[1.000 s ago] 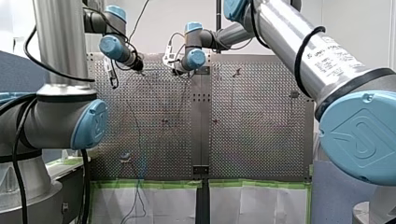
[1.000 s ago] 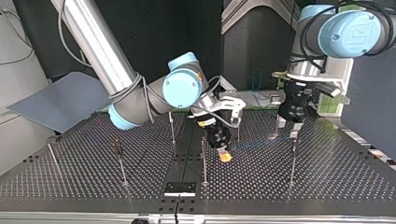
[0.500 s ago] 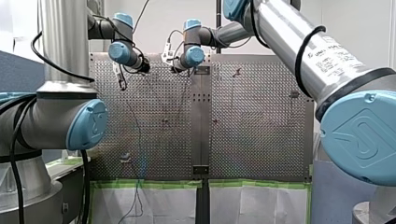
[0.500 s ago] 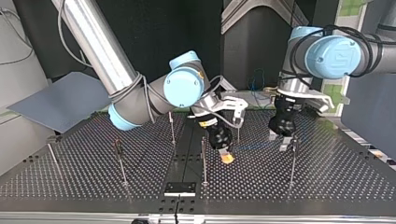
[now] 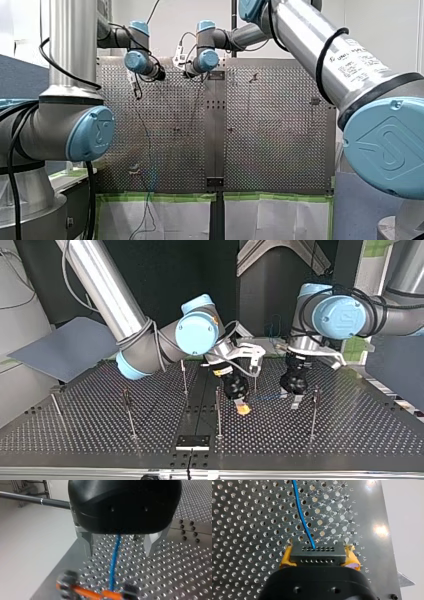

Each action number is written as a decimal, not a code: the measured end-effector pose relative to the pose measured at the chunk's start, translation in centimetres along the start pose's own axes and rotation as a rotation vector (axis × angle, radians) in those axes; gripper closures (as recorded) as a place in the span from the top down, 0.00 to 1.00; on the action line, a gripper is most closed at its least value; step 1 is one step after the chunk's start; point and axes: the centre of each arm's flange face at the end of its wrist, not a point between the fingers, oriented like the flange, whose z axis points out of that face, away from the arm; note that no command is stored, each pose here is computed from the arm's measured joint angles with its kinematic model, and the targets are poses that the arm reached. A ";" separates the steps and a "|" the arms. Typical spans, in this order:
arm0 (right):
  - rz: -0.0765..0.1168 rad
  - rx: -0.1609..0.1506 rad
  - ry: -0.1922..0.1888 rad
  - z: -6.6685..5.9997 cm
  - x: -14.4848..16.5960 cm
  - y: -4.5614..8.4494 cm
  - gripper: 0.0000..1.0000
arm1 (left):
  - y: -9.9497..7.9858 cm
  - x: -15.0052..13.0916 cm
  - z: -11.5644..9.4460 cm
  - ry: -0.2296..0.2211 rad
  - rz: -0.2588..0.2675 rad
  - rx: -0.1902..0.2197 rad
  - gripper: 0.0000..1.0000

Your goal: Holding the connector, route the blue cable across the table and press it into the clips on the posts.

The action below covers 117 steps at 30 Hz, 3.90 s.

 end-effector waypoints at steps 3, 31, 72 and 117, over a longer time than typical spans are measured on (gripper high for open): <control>0.000 -0.001 -0.002 0.0 0.0 0.0 0.00 | 0.1 0.3 0.4 -0.009 -0.008 -0.013 0.93; -0.006 -0.005 -0.083 -1.0 -3.1 -0.6 0.00 | 1.0 4.0 -1.9 0.029 0.009 -0.172 0.02; -0.041 -0.058 -0.362 -6.6 -18.3 2.5 0.00 | 3.3 21.0 -9.9 0.210 0.005 -0.209 0.02; 0.017 -0.050 -0.383 -6.1 -22.3 7.8 0.00 | 5.0 25.5 -2.6 0.140 -0.072 -0.102 0.02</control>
